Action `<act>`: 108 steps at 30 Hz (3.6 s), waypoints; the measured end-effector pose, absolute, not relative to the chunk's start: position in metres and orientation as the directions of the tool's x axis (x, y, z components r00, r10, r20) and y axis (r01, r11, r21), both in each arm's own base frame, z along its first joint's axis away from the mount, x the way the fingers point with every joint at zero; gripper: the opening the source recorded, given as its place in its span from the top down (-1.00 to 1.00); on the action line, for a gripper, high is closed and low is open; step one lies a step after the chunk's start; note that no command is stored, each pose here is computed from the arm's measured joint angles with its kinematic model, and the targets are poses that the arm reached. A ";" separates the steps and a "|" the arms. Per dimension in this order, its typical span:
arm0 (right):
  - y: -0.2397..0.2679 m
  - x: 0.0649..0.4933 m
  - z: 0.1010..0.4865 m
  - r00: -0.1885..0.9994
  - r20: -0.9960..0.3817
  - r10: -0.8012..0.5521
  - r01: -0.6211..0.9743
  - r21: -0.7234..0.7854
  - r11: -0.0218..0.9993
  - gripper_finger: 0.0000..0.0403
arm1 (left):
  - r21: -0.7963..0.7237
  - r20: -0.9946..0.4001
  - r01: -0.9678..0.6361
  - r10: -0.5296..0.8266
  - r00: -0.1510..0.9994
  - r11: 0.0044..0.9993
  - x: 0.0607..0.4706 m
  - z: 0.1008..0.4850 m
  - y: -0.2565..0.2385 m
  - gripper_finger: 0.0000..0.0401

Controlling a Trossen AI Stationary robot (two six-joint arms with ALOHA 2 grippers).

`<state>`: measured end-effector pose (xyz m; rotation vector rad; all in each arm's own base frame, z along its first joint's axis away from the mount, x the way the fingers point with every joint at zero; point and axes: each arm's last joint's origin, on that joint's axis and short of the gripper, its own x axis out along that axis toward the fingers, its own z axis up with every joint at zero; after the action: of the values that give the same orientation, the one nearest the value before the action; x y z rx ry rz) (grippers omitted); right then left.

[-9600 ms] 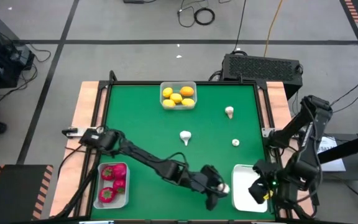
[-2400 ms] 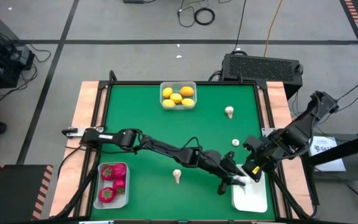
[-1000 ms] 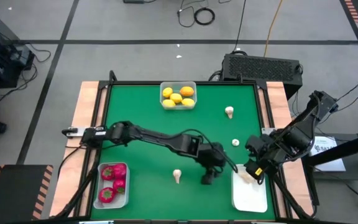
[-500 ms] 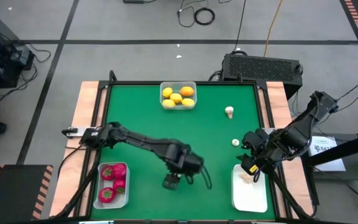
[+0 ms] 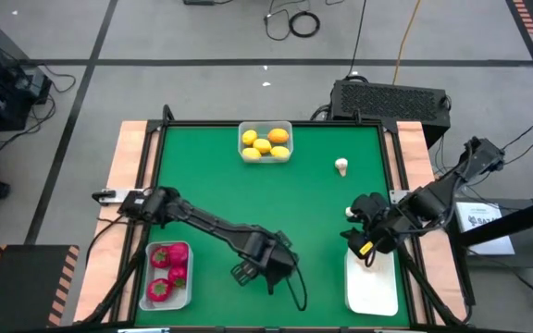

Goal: Sort produce into baskets
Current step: Put the garlic into the white bin

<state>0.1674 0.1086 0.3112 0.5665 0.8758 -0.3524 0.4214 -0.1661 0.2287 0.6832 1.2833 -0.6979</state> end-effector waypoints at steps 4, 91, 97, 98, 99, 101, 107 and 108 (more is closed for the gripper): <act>0.110 0.168 0.311 0.593 -0.805 -0.038 0.494 0.325 0.806 -0.20 | -0.023 -0.983 0.825 -0.163 0.085 0.565 0.420 0.214 -0.167 -0.27; 0.093 0.135 0.329 0.551 -0.819 0.159 0.447 0.451 0.773 -0.20 | 0.151 -0.604 0.449 -0.278 0.747 0.880 0.509 0.247 -0.119 0.18; 0.090 0.115 0.339 0.586 -0.778 0.224 0.389 0.513 0.765 -0.20 | 0.154 -0.386 0.393 -0.310 0.869 0.907 0.533 0.233 -0.129 0.18; 0.089 0.113 0.340 0.590 -0.774 0.232 0.381 0.519 0.765 -0.20 | 0.140 -0.355 0.382 -0.313 0.881 0.914 0.538 0.226 -0.130 0.18; 0.089 0.111 0.341 0.591 -0.771 0.237 0.374 0.522 0.767 -0.20 | 0.127 -0.313 0.370 -0.316 0.896 0.920 0.543 0.220 -0.131 0.18; 0.089 0.109 0.342 0.593 -0.767 0.245 0.359 0.525 0.772 -0.20 | 0.098 -0.228 0.349 -0.320 0.920 0.932 0.551 0.208 -0.133 0.18; 0.093 0.105 0.342 0.583 -0.768 0.266 0.307 0.511 0.803 -0.20 | -0.013 -0.047 0.299 -0.299 0.953 0.954 0.567 0.187 -0.148 0.18; 0.093 0.105 0.342 0.581 -0.768 0.269 0.303 0.511 0.804 -0.20 | -0.032 -0.037 0.298 -0.299 0.953 0.954 0.569 0.186 -0.150 0.18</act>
<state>0.1050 0.0935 0.3415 0.6626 0.9699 -0.0211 0.5694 -0.1497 0.1855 -0.0262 0.0417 -0.3033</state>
